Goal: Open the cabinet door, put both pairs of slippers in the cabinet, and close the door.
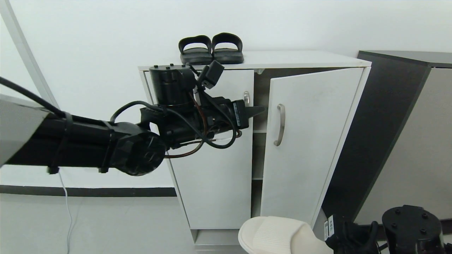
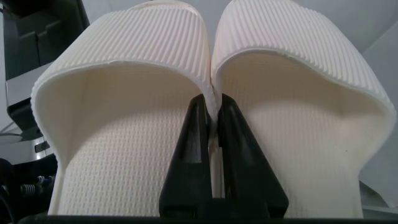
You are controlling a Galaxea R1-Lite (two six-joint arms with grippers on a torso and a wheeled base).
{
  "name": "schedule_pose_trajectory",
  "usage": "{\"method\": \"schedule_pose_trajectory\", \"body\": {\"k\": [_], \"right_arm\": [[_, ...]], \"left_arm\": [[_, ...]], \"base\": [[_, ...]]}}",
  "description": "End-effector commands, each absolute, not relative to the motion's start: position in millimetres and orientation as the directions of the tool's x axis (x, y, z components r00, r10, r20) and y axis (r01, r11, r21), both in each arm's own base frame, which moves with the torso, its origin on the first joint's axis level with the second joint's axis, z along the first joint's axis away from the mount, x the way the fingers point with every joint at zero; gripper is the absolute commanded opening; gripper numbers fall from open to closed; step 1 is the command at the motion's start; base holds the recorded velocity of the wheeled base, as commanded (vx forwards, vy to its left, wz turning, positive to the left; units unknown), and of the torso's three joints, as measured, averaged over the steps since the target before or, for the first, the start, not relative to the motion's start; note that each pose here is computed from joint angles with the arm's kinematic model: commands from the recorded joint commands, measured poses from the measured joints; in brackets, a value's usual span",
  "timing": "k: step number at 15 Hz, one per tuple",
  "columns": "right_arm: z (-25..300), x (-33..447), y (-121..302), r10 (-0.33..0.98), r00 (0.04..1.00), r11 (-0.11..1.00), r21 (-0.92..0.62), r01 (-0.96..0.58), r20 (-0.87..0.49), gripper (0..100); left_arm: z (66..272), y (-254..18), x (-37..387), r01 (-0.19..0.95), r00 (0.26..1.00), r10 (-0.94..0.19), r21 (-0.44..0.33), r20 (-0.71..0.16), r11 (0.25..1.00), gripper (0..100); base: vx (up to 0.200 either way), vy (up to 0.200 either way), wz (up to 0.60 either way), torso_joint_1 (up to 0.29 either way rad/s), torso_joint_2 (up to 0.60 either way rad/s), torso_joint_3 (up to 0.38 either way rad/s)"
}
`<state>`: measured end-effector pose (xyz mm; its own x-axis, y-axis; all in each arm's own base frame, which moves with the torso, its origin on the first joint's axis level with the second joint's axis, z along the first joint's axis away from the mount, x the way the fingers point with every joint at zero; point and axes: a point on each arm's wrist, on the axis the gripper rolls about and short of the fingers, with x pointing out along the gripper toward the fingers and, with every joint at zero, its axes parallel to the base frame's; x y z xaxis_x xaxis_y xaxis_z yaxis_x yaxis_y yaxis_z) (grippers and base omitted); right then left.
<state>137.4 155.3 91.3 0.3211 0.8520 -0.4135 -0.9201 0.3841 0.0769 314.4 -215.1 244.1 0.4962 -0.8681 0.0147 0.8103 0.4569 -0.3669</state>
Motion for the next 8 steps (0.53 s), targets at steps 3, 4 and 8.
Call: {"method": "schedule_pose_trajectory", "body": {"k": [3,4,8], "right_arm": [[90.1,136.4,155.4,0.851,0.316,0.381,0.079,-0.921,-0.419,0],[89.4,136.4,155.8,0.851,0.314,0.379,0.078,-0.922,-0.421,0],[88.8,136.6,156.0,0.85,0.313,0.378,0.078,-0.922,-0.424,0]], "left_arm": [[225.9,-237.7,348.8,0.8,0.497,-0.868,-0.394,0.012,0.453,0],[225.4,-239.6,351.7,0.801,0.497,-0.868,-0.394,0.015,0.452,0],[224.8,-243.3,357.5,0.802,0.498,-0.867,-0.391,0.023,0.45,0]], "base": [[0.0,0.0,0.0,0.0,0.0,0.0],[0.0,0.0,0.0,0.0,0.0,0.0],[-0.05,0.0,0.0,0.002,0.0,-0.001]]}}
